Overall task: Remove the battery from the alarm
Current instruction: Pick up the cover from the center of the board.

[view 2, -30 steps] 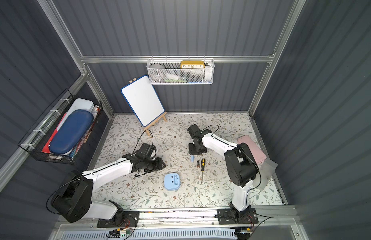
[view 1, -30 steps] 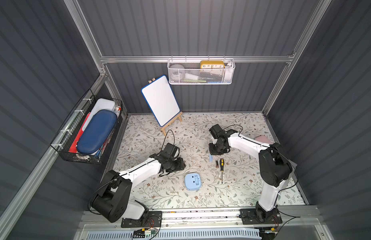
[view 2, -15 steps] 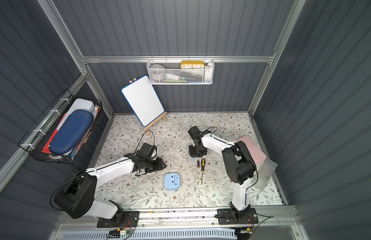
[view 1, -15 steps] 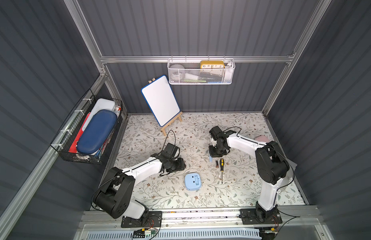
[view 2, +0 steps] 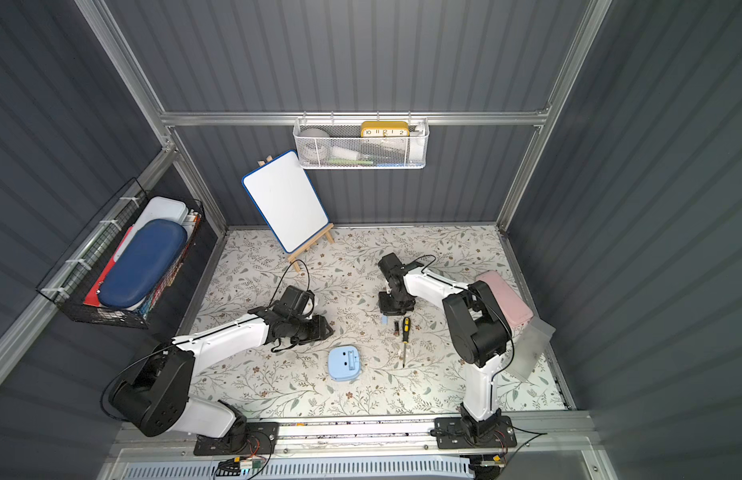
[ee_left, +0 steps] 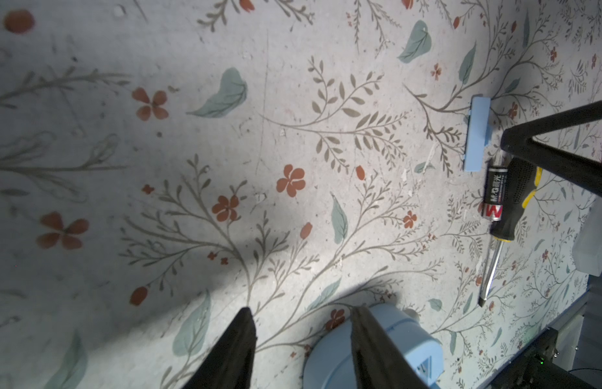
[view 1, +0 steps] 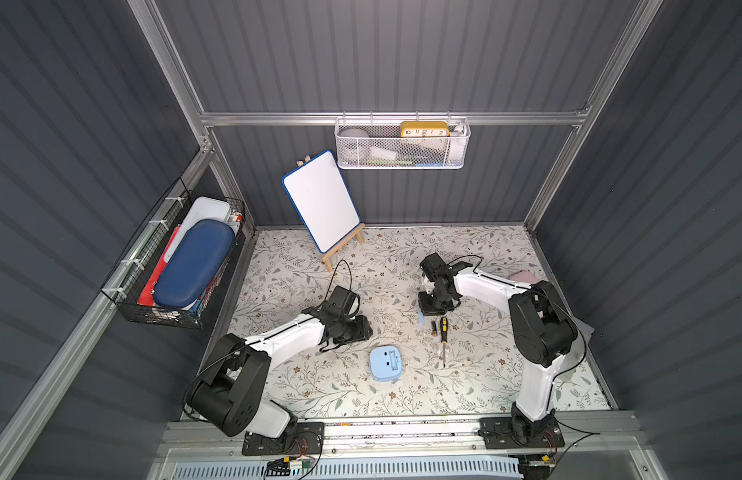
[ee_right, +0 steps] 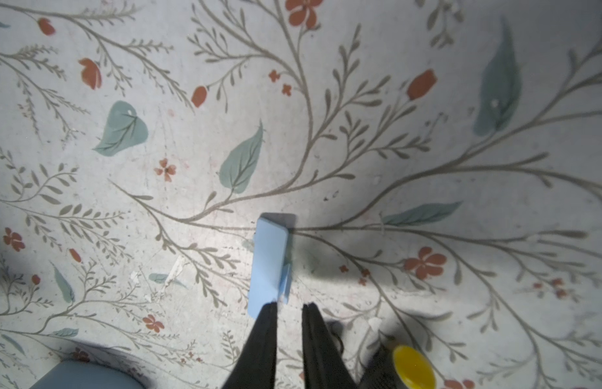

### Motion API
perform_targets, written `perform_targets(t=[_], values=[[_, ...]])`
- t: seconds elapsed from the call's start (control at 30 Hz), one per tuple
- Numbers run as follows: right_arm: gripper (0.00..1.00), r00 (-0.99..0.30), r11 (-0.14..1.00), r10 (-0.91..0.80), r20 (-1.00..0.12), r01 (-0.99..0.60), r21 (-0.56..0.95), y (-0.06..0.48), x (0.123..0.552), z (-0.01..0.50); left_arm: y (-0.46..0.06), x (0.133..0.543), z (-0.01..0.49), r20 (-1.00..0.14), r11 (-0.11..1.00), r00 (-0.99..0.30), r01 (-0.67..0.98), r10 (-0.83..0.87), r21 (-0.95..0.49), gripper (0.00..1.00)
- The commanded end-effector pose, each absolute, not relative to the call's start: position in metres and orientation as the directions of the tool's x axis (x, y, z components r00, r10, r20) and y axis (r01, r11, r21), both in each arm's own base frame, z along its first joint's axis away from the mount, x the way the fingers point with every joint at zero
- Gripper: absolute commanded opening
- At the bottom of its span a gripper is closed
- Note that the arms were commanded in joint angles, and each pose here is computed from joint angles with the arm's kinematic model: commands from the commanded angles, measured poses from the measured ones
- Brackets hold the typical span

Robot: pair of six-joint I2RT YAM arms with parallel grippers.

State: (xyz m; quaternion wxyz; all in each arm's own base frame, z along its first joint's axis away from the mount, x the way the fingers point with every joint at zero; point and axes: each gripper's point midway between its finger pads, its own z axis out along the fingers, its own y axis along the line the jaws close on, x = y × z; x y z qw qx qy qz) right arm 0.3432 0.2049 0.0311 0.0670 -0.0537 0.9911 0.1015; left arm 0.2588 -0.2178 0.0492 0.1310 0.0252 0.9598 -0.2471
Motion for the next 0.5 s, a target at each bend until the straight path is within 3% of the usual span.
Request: perform_targets(t=[0.0, 0.47], values=[[0.22, -0.989, 0.969, -0.099, -0.108, -0.121, 0.214, 0.2063, 0.3378, 0.0213, -0.2202, 0.2599, 0.0492, -0.261, 0.87, -0.965, 0.127, -0.002, -0.476, 0.5], [0.22, -0.99, 0.973, -0.096, -0.102, -0.115, 0.199, 0.2041, 0.3389, 0.0151, -0.2208, 0.2615, 0.0522, -0.27, 0.869, -0.963, 0.131, -0.004, -0.478, 0.5]])
